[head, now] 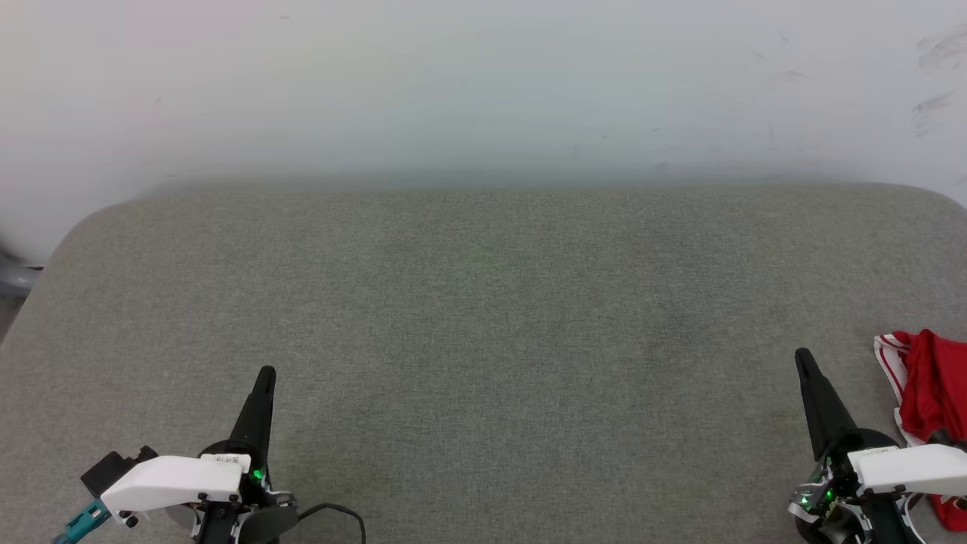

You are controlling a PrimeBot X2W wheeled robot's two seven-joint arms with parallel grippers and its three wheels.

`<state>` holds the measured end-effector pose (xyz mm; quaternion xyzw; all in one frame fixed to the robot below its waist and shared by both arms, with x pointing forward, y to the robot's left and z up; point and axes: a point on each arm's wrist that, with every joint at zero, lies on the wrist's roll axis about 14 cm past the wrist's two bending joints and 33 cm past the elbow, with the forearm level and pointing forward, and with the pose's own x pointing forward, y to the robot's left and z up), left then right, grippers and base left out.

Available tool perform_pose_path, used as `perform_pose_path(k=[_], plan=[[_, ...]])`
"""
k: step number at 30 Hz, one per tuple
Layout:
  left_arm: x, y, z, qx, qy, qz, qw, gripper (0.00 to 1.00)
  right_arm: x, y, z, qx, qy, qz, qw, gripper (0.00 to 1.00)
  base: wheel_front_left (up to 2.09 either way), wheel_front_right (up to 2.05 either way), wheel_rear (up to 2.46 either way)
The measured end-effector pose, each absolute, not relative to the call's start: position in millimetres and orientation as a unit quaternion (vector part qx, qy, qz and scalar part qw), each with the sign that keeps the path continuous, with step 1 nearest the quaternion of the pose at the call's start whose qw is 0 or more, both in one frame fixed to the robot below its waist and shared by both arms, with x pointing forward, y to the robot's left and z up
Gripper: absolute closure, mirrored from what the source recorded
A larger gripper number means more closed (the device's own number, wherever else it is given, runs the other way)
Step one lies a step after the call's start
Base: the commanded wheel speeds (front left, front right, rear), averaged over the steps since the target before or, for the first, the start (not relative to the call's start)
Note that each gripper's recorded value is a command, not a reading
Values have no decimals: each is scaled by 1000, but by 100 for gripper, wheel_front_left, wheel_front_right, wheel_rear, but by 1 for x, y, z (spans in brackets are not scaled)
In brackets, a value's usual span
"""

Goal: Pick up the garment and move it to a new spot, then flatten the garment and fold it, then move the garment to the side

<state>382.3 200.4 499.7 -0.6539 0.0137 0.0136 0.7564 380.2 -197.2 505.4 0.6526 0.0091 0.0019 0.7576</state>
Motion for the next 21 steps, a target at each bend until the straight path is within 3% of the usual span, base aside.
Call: perform_pose_path(k=[21], plan=[[388,201,504,-707,3,4,707,100,387,-200,503,707,4,-6,707,100,0,0,0]])
